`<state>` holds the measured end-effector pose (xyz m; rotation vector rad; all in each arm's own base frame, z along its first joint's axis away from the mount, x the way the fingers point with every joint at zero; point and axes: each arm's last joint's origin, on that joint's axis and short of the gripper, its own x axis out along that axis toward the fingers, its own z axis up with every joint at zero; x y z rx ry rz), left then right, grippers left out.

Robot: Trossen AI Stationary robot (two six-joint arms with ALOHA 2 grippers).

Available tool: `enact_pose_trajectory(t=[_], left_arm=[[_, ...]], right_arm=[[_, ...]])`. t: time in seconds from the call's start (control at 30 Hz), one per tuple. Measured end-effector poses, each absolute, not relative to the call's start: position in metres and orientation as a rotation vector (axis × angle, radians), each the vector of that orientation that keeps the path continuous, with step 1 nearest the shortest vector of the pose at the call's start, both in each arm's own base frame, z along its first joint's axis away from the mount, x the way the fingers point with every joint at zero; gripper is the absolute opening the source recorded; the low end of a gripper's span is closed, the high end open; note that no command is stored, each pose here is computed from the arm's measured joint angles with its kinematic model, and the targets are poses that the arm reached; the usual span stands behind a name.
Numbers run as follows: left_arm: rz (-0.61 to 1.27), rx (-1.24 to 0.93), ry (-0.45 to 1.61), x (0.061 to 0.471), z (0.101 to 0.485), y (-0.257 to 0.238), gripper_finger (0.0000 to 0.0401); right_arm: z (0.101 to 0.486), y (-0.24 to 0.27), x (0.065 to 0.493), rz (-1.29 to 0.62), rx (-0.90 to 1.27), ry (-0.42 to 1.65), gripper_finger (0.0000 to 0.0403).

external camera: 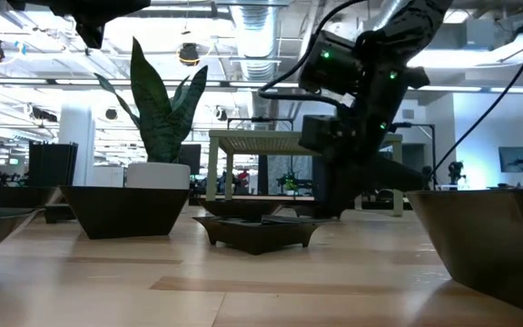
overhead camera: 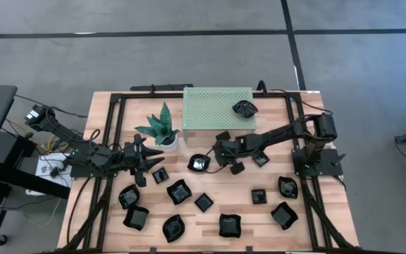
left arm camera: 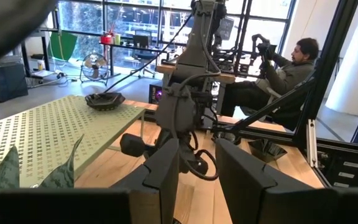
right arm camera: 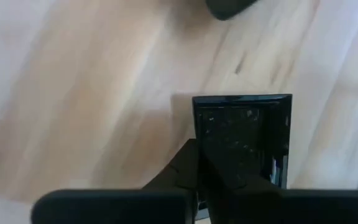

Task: Pick & Place Mini shaped plates
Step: Put the square plate on the shelf

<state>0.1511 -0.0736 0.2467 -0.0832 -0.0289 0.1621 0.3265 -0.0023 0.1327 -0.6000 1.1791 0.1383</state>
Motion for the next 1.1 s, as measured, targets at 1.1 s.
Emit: enact_pose_trajectory(t=[1.1], left_arm=[[0.162, -0.114, -0.032, 0.151, 0.247, -0.074, 0.0108]], right_arm=[[0.317, -0.055, 0.362, -0.271, -0.52, 1.216, 0.0002]])
